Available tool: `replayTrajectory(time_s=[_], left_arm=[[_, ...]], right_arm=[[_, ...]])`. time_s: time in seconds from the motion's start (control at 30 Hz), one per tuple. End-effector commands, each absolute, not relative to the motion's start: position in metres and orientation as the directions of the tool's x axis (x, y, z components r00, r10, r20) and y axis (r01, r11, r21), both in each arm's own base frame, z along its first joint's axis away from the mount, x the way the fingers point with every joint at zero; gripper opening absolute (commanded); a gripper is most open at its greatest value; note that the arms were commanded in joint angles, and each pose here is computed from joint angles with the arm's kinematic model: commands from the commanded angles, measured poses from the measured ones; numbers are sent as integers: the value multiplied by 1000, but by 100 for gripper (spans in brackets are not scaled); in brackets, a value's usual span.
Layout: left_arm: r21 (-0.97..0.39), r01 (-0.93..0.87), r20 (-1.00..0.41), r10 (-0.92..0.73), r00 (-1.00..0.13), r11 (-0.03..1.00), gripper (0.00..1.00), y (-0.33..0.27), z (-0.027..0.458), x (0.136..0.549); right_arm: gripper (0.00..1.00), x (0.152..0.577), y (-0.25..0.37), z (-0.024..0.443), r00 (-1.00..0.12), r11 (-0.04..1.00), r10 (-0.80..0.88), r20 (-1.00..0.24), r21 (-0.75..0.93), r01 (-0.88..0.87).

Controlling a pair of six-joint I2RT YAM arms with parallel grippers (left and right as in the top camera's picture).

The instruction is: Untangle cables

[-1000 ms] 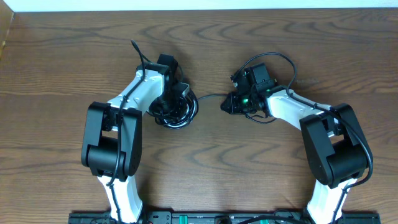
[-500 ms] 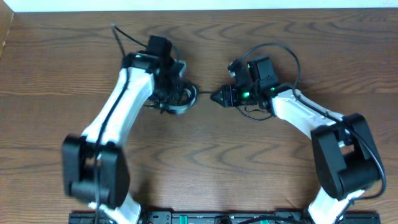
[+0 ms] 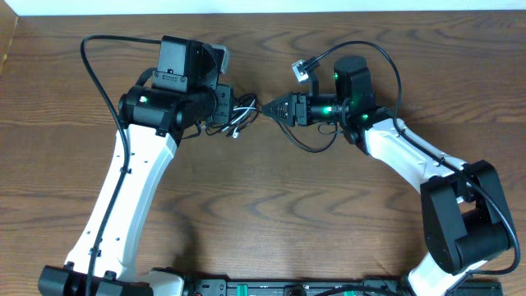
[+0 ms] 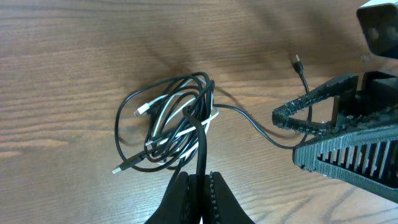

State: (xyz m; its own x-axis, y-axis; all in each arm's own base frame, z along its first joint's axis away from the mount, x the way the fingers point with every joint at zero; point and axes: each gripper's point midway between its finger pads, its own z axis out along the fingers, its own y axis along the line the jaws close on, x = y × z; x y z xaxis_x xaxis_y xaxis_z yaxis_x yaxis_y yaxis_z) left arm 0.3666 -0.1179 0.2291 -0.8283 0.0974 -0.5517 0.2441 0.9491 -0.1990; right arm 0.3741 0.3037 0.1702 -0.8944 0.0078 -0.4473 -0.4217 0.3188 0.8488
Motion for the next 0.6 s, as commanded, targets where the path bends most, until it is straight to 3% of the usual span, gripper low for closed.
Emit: replayTrajectory(time_s=[0.0,0.27,0.57], left_arm=[[-231,194,-553,35,-833,954,7,-117,235,369],[-237,201,-603,18,-798,950,8,-119,249,375],[-236,284,-849,-55,-526,930,7,-115,360,361]], right_arm=[[59,379,304,176,-927,327,63,-369,885,-330],[61,375,314,172,-925,348,62,-375,876,-333],[61,379,312,171,-922,363,77,-379,872,-328]])
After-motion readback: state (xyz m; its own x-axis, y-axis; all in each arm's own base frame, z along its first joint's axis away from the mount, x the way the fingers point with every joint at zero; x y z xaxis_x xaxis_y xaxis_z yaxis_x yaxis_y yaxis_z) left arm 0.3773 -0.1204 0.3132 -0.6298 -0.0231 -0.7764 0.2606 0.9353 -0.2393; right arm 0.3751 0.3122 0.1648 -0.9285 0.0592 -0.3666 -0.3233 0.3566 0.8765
